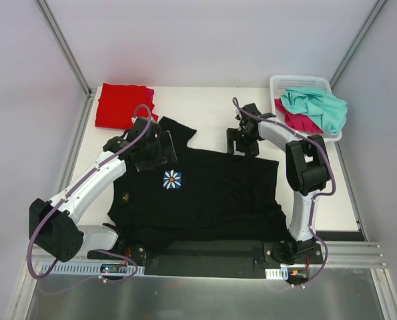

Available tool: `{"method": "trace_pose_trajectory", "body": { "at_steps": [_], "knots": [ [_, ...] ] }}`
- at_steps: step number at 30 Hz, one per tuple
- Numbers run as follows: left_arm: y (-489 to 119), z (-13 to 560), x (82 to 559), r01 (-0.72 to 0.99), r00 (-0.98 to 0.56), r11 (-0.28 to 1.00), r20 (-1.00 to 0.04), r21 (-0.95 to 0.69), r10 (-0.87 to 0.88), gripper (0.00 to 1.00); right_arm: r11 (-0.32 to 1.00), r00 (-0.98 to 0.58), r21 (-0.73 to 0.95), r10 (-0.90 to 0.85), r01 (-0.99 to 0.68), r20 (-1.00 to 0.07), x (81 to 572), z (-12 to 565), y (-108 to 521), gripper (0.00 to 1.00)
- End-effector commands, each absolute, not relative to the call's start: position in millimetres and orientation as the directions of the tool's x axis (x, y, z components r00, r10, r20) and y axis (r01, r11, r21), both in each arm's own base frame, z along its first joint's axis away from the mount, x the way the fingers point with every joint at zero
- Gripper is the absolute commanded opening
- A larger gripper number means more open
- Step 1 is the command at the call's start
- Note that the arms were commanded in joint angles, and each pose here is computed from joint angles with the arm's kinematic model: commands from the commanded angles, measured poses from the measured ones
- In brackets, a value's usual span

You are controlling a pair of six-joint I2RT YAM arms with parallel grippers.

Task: Fold and stack the t-shirts

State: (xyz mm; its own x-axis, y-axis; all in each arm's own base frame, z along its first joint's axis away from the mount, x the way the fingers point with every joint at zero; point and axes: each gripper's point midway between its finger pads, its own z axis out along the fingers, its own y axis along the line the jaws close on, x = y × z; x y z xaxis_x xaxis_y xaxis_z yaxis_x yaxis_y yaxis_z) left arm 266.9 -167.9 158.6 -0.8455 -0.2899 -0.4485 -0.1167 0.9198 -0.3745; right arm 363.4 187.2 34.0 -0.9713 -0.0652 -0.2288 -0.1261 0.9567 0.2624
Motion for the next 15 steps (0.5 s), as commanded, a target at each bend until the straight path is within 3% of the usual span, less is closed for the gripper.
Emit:
{"method": "trace_pose_trajectory", "body": {
  "at_steps": [1,6,10,15],
  "knots": [
    [-156,162,253,-0.139,-0.848,0.933,-0.447,-0.332,-0.286,0.99,0.959,-0.943,0.233,-0.079,-0.161,-0.324,402,45,189,0.8],
    [-151,169,250,-0.145,-0.843,0.936,-0.455,-0.32,-0.286,0.99,0.968,-0.955,0.197,-0.094,-0.153,-0.28,429,38,189,0.8],
    [-148,171,250,-0.148,-0.843,0.94,-0.458,-0.306,-0.282,0.99,0.975,-0.936,0.172,-0.077,-0.143,-0.343,463,54,182,0.81],
    [-145,171,247,-0.151,-0.844,0.945,-0.459,-0.291,-0.277,0.99,0.979,-0.944,0.181,-0.033,-0.097,-0.327,469,66,160,0.81]
  ]
}}
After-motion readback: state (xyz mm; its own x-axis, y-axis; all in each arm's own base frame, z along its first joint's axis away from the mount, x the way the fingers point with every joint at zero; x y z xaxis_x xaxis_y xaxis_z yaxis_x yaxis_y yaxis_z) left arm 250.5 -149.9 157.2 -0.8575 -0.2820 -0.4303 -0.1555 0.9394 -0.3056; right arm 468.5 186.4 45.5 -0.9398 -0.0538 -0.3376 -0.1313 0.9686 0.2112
